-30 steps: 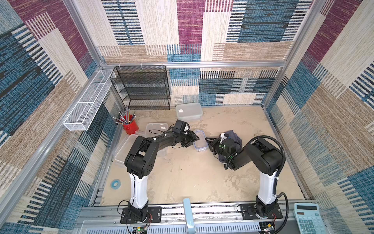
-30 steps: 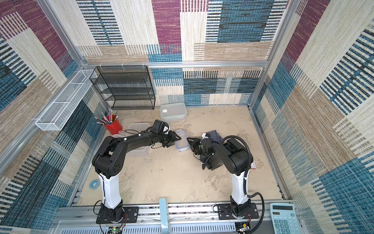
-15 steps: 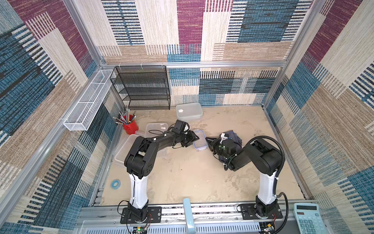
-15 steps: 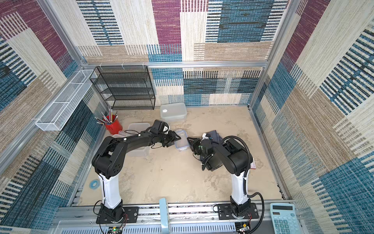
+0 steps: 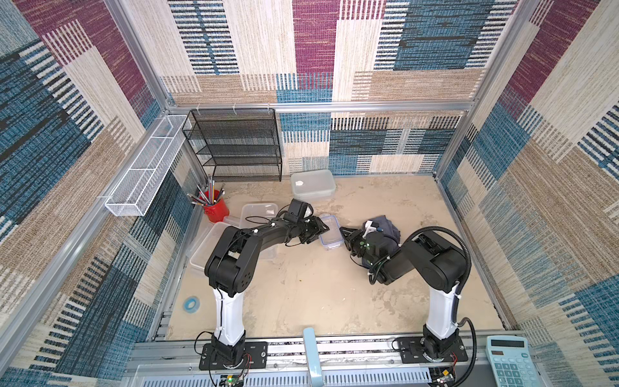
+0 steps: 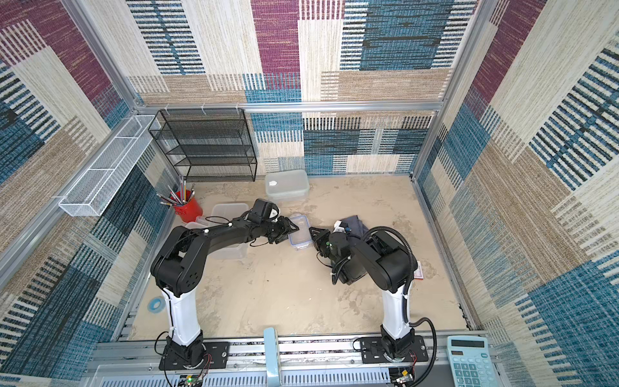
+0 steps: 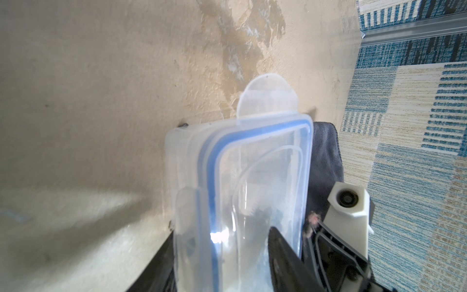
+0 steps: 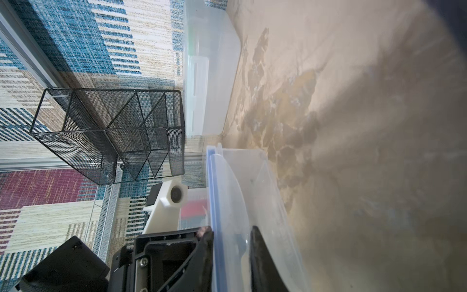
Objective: Wipe the insides of the lunch boxes
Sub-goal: Open the fastener of the lunch box.
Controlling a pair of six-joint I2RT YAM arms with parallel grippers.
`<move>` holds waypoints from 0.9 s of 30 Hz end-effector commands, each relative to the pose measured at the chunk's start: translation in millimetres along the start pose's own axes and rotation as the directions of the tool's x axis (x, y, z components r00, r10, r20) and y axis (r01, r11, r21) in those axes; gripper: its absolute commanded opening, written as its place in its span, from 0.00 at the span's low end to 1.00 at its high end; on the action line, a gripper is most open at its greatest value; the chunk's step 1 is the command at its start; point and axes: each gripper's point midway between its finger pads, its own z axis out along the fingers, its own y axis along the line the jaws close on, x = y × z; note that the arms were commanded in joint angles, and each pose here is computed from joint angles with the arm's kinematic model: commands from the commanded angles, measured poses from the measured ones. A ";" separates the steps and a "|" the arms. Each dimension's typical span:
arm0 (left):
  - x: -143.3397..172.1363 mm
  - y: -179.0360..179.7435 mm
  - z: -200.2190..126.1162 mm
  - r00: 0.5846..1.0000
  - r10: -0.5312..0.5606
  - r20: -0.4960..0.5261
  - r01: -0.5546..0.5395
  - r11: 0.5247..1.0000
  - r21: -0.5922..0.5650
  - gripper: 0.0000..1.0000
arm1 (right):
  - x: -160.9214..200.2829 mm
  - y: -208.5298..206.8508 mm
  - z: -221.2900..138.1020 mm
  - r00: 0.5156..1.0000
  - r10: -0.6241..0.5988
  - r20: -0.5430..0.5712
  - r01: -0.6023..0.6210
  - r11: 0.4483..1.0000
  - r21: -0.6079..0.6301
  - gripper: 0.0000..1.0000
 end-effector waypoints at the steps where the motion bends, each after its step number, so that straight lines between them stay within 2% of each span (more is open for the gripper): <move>1: 25.4 24.4 4.9 0.996 -0.045 -0.077 0.038 0.995 -0.094 0.53 | 15.0 29.2 -0.2 0.995 -0.089 -0.048 0.084 0.992 -0.092 0.00; 14: 27.2 26.3 6.1 0.996 -0.047 -0.078 0.039 0.994 -0.100 0.53 | 15.4 3.9 7.7 0.968 -0.251 0.001 0.250 0.965 0.085 0.00; 22: 27.5 25.6 6.1 0.996 -0.044 -0.079 0.036 0.994 -0.099 0.53 | 13.6 -9.5 8.3 0.934 -0.357 0.010 0.349 0.917 0.195 0.00; 27: 27.5 27.2 6.0 0.996 -0.045 -0.079 0.037 0.994 -0.106 0.53 | 13.4 -14.2 5.9 0.930 -0.367 0.009 0.357 0.910 0.213 0.00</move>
